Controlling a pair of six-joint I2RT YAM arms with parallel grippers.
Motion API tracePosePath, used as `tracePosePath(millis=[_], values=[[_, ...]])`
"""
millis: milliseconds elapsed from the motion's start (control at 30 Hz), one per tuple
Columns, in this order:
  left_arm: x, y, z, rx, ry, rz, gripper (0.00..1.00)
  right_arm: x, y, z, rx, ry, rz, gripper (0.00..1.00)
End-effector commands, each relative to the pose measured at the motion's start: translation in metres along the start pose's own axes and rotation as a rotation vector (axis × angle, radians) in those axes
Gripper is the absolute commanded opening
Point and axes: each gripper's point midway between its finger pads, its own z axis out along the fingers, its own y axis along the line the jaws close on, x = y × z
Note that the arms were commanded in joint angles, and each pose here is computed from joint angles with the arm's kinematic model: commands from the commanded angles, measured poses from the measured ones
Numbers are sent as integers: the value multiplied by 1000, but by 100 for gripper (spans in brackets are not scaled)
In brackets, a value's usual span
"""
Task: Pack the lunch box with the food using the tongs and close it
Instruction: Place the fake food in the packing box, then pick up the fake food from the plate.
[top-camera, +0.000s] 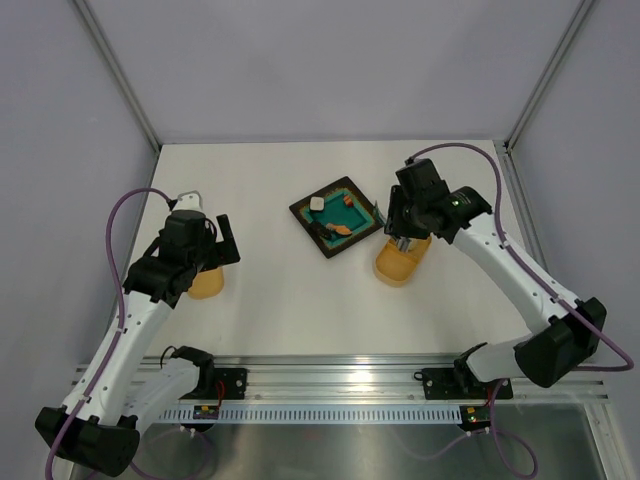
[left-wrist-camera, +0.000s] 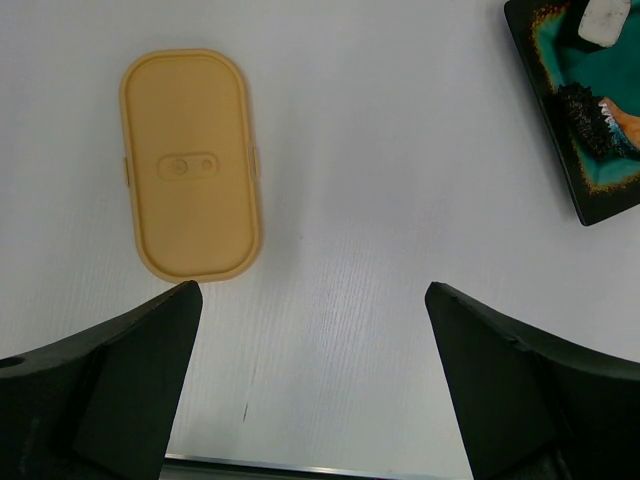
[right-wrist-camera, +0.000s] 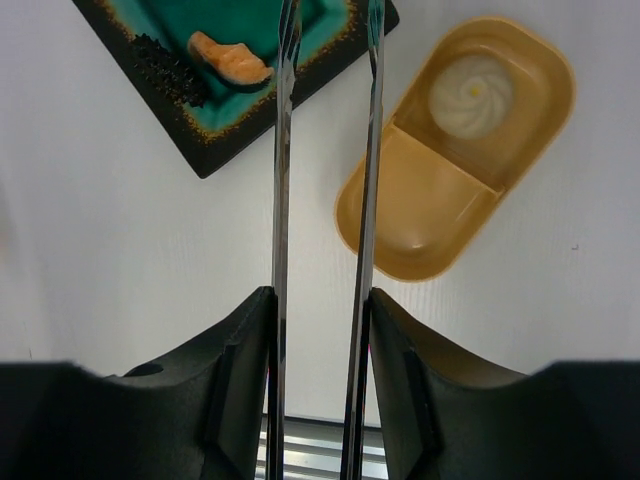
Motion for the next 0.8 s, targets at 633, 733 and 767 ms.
tracePosePath(millis=[633,733,767], values=[[-13,1,-5,-14,-39,-6,99,-7,64,106,-23,101,-252,49],[-13,2,-5,-17,-42,-3,99,-9,65,116,-10,97,-251,49],[-14,2,-5,-20,-42,-4,99,-9,67,120,-9,96,-253,49]])
